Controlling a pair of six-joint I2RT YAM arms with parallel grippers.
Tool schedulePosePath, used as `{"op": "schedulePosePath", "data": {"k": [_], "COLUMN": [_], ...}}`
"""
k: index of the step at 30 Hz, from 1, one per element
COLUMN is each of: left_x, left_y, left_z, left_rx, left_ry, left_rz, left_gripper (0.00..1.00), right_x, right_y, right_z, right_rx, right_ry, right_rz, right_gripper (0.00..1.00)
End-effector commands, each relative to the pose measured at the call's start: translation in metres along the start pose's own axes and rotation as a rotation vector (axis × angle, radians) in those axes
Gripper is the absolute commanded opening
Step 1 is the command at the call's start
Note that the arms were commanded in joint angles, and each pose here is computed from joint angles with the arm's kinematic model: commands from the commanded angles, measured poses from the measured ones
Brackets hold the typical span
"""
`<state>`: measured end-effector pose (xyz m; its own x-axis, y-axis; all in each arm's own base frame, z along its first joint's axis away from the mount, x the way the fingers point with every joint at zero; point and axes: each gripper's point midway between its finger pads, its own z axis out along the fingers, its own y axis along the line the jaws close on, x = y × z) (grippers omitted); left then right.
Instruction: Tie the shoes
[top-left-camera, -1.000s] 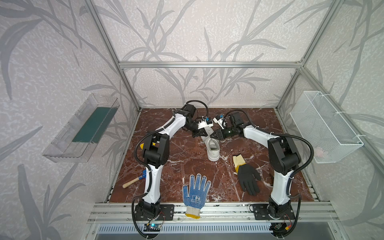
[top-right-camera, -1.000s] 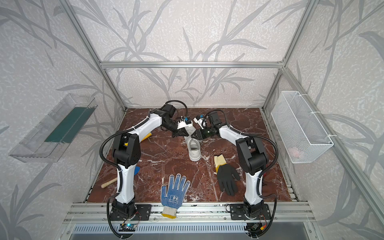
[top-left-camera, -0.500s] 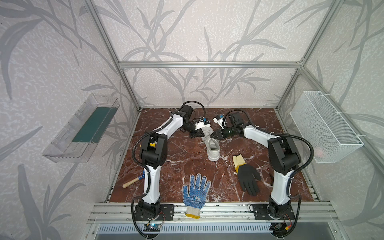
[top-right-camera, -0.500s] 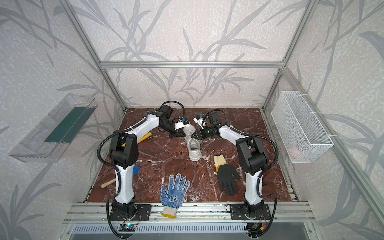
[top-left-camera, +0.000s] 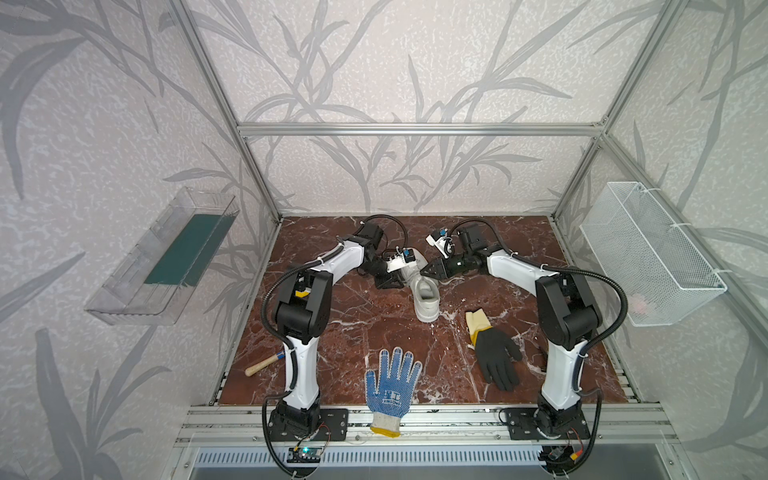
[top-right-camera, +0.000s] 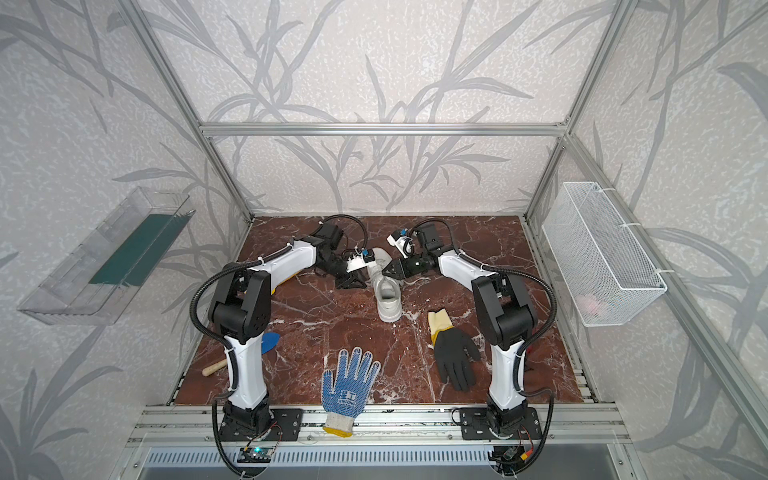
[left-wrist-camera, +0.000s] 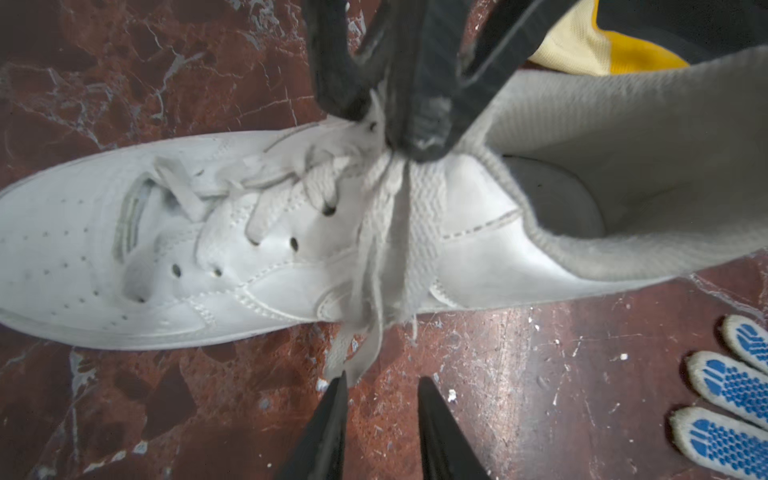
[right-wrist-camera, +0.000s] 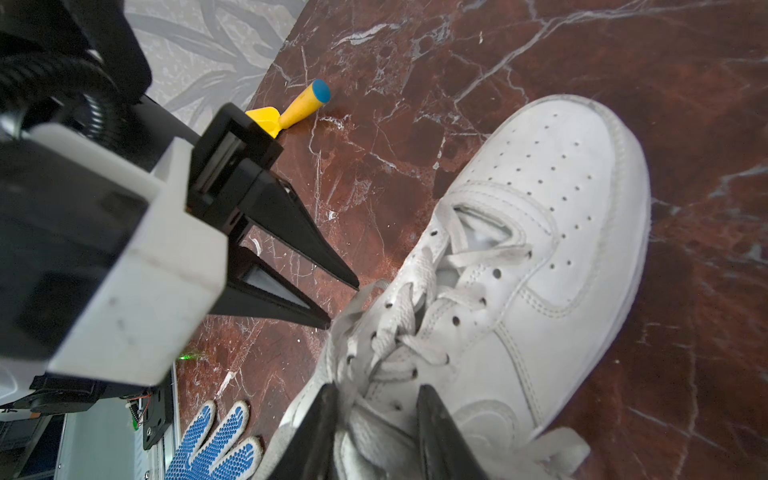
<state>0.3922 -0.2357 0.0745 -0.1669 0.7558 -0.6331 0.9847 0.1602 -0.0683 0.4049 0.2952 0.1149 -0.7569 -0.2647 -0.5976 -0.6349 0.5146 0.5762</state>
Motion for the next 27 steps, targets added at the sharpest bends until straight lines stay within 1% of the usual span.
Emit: {"op": "schedulePosePath", "data": {"k": [1, 6, 11, 16, 18, 21, 23, 24, 25, 27], "left_x": [-0.017, -0.019, -0.021, -0.022, -0.021, -0.021, -0.022, -0.021, -0.021, -0.020], "left_y": [0.013, 0.017, 0.011, 0.006, 0.005, 0.005, 0.004, 0.004, 0.005, 0.006], "left_z": [-0.013, -0.010, -0.006, -0.001, 0.000, 0.000, -0.001, -0.001, -0.002, -0.004], "left_rx": [-0.089, -0.108, -0.076, -0.042, -0.037, -0.035, -0.034, -0.037, -0.041, -0.051], "left_ry": [-0.036, -0.049, -0.064, -0.067, -0.064, -0.062, -0.062, -0.060, -0.057, -0.054], "left_rz": [0.063, 0.070, 0.069, 0.063, 0.063, 0.064, 0.064, 0.065, 0.065, 0.061], "left_gripper": [0.33, 0.37, 0.36, 0.25, 0.25, 0.20, 0.12, 0.04, 0.00, 0.00], "right_x": [0.016, 0.016, 0.016, 0.016, 0.016, 0.018, 0.018, 0.018, 0.018, 0.018], "right_y": [-0.015, -0.015, -0.015, -0.015, -0.015, -0.015, -0.016, -0.015, -0.016, -0.016], "right_z": [0.003, 0.003, 0.003, 0.003, 0.003, 0.004, 0.004, 0.004, 0.004, 0.004], "right_rx": [0.030, 0.027, 0.028, 0.028, 0.026, 0.026, 0.025, 0.025, 0.025, 0.027], "right_ry": [0.046, 0.048, 0.050, 0.050, 0.049, 0.053, 0.054, 0.053, 0.053, 0.052], "right_rz": [0.048, 0.048, 0.049, 0.051, 0.050, 0.053, 0.055, 0.055, 0.057, 0.056], "right_gripper": [0.34, 0.34, 0.33, 0.34, 0.34, 0.33, 0.33, 0.33, 0.34, 0.34]}}
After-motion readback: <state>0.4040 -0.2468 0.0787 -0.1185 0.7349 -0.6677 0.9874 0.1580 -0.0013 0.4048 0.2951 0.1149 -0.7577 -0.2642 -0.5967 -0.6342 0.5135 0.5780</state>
